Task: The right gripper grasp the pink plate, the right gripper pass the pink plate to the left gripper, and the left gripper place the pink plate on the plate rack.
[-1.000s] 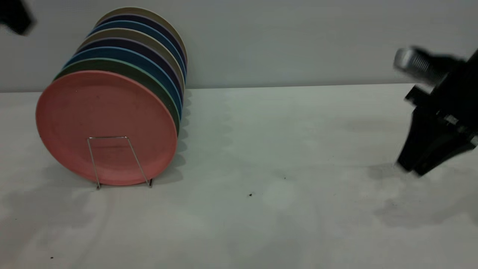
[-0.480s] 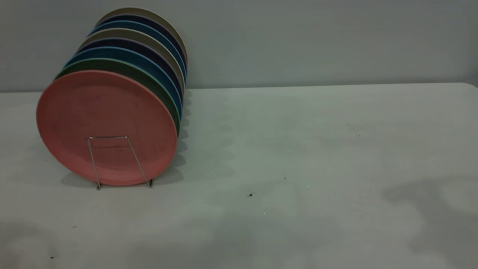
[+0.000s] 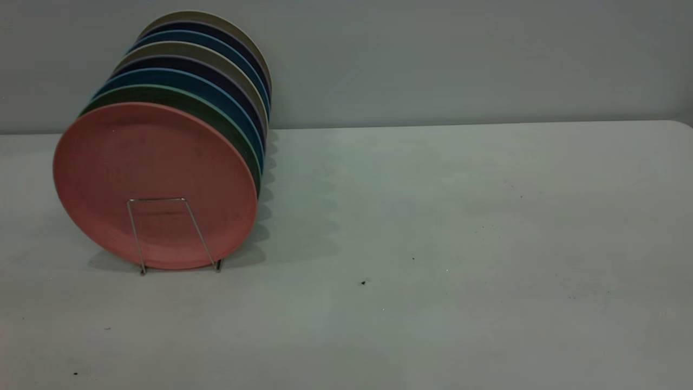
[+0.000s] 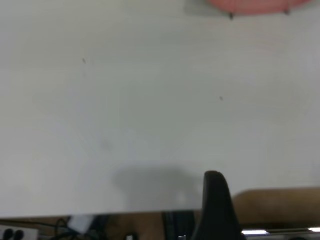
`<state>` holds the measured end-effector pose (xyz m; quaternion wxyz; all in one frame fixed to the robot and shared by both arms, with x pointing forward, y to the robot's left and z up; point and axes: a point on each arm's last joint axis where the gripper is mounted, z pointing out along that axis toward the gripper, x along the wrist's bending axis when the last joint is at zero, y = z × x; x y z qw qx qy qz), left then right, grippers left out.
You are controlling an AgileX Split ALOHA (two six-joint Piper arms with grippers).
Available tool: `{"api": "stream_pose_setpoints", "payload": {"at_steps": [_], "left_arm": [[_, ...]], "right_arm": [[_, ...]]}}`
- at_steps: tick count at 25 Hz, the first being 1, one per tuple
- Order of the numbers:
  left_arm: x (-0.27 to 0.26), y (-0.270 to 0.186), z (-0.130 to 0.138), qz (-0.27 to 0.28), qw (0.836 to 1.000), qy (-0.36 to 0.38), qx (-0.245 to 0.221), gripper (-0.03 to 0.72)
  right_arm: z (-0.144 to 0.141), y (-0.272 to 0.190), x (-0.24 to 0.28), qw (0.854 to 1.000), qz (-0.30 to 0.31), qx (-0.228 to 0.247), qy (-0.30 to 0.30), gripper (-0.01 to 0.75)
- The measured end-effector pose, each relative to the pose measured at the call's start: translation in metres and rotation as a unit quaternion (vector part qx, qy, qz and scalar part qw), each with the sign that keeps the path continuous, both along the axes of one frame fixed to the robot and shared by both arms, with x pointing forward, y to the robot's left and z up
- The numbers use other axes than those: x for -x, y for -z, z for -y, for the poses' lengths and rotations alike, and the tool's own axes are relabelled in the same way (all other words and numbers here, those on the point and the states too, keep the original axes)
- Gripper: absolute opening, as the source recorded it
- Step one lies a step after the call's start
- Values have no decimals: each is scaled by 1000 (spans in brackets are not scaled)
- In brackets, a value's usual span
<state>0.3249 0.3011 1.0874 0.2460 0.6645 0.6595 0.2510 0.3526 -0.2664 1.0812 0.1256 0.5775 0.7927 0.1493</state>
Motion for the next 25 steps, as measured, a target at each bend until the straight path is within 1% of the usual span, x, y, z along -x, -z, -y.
{"api": "stream_pose_setpoints", "payload": {"at_steps": [1,4,9,12,14,18,22,25], "left_arm": [[8,4,0,2,1000,0,3,553],[34,11,1,33,999,2,10,553],[67,27,1,75,997,6,21,553],[80,38,1,97,995,8,21,553],[86,43,1,116,993,12,18,553],[89,45,2,131,991,24,12,549],[89,45,5,131,990,50,10,506],[89,45,6,132,990,55,14,473]], "right_arm": [[4,2,13,1000,15,-5,-3,228],[14,14,49,998,60,-12,-19,230],[26,38,91,989,138,-22,-41,236],[26,37,104,978,194,-56,-45,237],[24,39,106,972,216,-81,-49,237],[21,43,104,971,213,-93,-51,237],[21,43,103,971,212,-93,-51,237],[21,43,103,971,212,-93,-52,237]]}}
